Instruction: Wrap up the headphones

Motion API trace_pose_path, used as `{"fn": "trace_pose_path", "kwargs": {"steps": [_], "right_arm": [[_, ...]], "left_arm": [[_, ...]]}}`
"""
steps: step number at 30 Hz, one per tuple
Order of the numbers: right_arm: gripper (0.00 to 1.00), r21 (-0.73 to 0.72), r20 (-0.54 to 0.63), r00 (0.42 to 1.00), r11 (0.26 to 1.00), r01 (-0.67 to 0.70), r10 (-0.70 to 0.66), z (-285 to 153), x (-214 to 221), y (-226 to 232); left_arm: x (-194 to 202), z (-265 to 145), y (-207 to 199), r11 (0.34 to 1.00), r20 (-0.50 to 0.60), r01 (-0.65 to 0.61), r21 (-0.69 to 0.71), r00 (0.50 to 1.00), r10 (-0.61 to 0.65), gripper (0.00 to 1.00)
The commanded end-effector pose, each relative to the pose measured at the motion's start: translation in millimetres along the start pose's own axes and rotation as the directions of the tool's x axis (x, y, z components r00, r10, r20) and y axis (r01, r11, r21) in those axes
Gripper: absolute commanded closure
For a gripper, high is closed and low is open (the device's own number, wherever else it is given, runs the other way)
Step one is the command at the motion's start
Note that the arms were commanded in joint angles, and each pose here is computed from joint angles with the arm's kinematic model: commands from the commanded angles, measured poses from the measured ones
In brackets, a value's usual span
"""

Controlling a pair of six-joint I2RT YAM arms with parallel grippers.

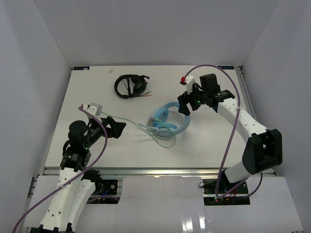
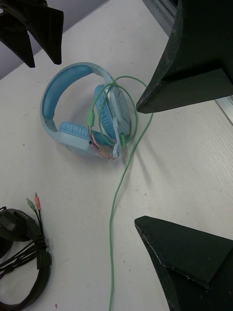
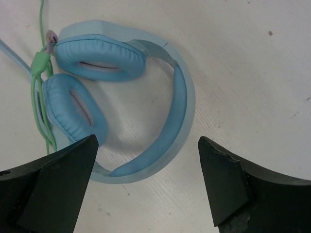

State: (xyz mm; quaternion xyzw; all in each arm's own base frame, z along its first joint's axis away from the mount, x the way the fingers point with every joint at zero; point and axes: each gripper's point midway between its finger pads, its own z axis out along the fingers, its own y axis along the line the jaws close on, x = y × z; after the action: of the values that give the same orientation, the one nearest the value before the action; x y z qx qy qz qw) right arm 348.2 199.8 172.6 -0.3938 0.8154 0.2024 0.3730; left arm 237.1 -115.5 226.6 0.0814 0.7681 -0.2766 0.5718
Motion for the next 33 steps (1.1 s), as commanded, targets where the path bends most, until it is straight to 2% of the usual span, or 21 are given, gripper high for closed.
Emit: {"fn": "trace_pose_path", "kwargs": {"steps": [1, 5, 8, 12, 18, 21, 25, 28, 33], "right_arm": [[0.10, -0.077, 0.089, 0.990, 0.990, 0.115, -0.108, -14, -14, 20], [0.10, -0.086, 0.091, 0.988, 0.988, 0.130, -0.123, -14, -11, 22], [0.10, -0.072, 0.077, 0.990, 0.990, 0.121, -0.115, -12, -9, 19], [0.10, -0.019, 0.061, 0.992, 0.994, 0.108, -0.106, -9, -9, 7], [0.09, 0.064, 0.037, 0.998, 0.997, 0.044, -0.046, -1, -6, -10], [0.09, 0.102, 0.013, 1.000, 0.995, 0.014, -0.015, 8, -6, -22], [0.07, 0.107, -0.064, 0.998, 0.994, -0.001, 0.008, 30, 2, -26], [0.07, 0.131, -0.107, 0.994, 0.991, 0.001, 0.013, 44, 4, -30], [0.05, 0.167, -0.180, 0.983, 0.986, -0.010, 0.041, 65, 17, -40]], "left_arm": [[2, 0, -5, 1.000, -0.008, 0.005, 0.024, 1.000, -0.005, 0.02], [3, 0, -7, 0.999, -0.010, 0.007, 0.038, 1.000, -0.007, 0.02], [6, 2, -23, 0.990, -0.028, 0.026, 0.137, 0.999, -0.022, 0.02], [12, 6, -42, 0.961, -0.092, 0.138, 0.241, 0.989, -0.119, 0.02], [-3, 3, -55, 0.921, -0.119, 0.302, 0.245, 0.952, -0.281, 0.02], [-3, 2, -59, 0.885, -0.149, 0.405, 0.228, 0.913, -0.379, 0.02], [11, 6, -50, 0.846, -0.201, 0.519, 0.120, 0.848, -0.491, 0.02], [16, 6, -51, 0.831, -0.224, 0.550, 0.089, 0.824, -0.521, 0.02], [17, 2, -56, 0.833, -0.224, 0.545, 0.092, 0.827, -0.516, 0.02]]}}
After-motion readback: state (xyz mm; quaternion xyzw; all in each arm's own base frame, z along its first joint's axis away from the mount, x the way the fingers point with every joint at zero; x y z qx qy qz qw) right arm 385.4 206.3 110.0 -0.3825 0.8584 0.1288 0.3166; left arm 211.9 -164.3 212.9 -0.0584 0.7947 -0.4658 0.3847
